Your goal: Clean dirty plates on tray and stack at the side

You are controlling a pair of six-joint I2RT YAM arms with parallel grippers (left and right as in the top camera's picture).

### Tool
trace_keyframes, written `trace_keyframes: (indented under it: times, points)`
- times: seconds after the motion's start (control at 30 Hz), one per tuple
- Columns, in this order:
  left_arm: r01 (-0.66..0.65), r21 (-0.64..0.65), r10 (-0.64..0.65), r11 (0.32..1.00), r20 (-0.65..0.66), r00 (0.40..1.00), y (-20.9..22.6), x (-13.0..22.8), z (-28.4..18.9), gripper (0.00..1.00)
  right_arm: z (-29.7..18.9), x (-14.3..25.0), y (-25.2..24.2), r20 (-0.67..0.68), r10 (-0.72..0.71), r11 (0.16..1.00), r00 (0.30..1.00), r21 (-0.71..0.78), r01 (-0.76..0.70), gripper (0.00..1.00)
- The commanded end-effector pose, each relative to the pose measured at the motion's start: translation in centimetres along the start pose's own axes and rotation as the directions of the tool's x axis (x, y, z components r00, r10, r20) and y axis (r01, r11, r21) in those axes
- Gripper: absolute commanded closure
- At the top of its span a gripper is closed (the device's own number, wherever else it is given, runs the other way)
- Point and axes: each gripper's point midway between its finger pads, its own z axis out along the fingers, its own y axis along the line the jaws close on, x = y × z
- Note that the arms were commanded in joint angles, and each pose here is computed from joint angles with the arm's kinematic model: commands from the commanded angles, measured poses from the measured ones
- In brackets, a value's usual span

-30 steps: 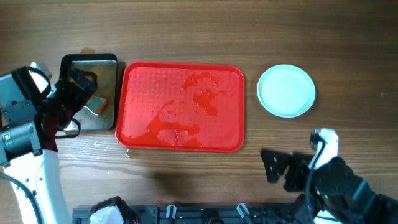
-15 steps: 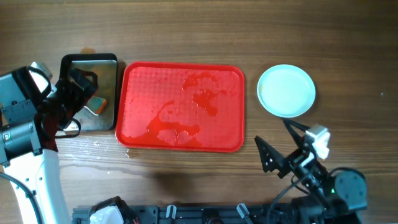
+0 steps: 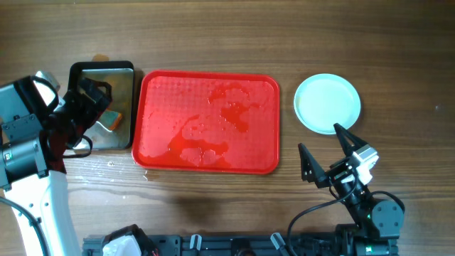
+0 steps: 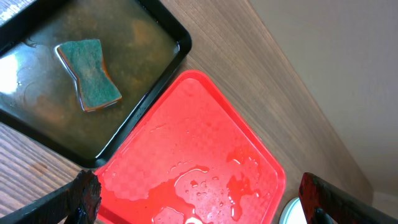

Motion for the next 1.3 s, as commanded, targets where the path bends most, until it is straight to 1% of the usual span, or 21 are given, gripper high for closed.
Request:
trace_keyframes:
  times: [0.0, 0.07, 0.1, 0.13, 0.17, 0.27, 0.3, 0.33, 0.43, 1.27]
  points:
    - [-0.001, 0.012, 0.001, 1.0, -0.009, 1.0, -0.3, 0.1, 0.1, 0.0, -0.1, 0.7, -0.6, -0.01, -0.122, 0.992, 0.992, 0.029, 0.122, 0.0]
    - [-0.001, 0.012, 0.001, 1.0, -0.009, 1.0, -0.3, 0.1, 0.1, 0.0, -0.1, 1.3, -1.5, -0.036, -0.139, 0.987, 0.99, 0.072, 0.141, 0.0]
    - [-0.002, 0.012, 0.002, 1.0, -0.009, 1.0, -0.3, 0.1, 0.1, 0.0, -0.2, 1.9, -2.3, -0.065, -0.122, 0.985, 0.99, 0.117, 0.129, 0.0]
    - [-0.001, 0.012, 0.001, 1.0, -0.009, 1.0, -0.3, 0.1, 0.1, 0.0, -0.6, 3.5, -3.6, -0.125, -0.067, 0.979, 0.99, 0.185, 0.09, 0.0]
    - [-0.002, 0.012, 0.002, 1.0, -0.009, 1.0, -0.3, 0.1, 0.1, 0.0, -0.8, 3.7, -4.5, -0.125, -0.019, 0.97, 0.992, 0.239, 0.049, 0.0]
    - [-0.002, 0.012, 0.002, 1.0, -0.009, 1.0, -0.3, 0.1, 0.1, 0.0, -1.3, 3.7, -6.2, -0.12, -0.009, 0.94, 0.993, 0.338, 0.049, 0.0]
    - [-0.001, 0.012, 0.001, 1.0, -0.009, 1.0, -0.3, 0.1, 0.1, 0.0, -1.7, 3.6, -7.2, -0.109, 0.013, 0.917, 0.994, 0.399, 0.032, 0.0]
    - [-0.002, 0.012, 0.002, 1.0, -0.009, 1.0, -0.3, 0.1, 0.1, 0.0, -1.9, 3.6, -7.7, -0.103, 0.02, 0.904, 0.994, 0.426, 0.026, 0.0]
    - [-0.001, 0.012, 0.001, 1.0, -0.009, 1.0, -0.3, 0.1, 0.1, 0.0, -1.9, 3.6, -7.6, -0.145, -0.067, 0.903, 0.987, 0.413, 0.122, 0.0]
    - [-0.001, 0.012, 0.001, 1.0, -0.009, 1.0, -0.3, 0.1, 0.1, 0.0, -1.9, 3.6, -7.5, -0.142, -0.064, 0.906, 0.988, 0.406, 0.117, 0.0]
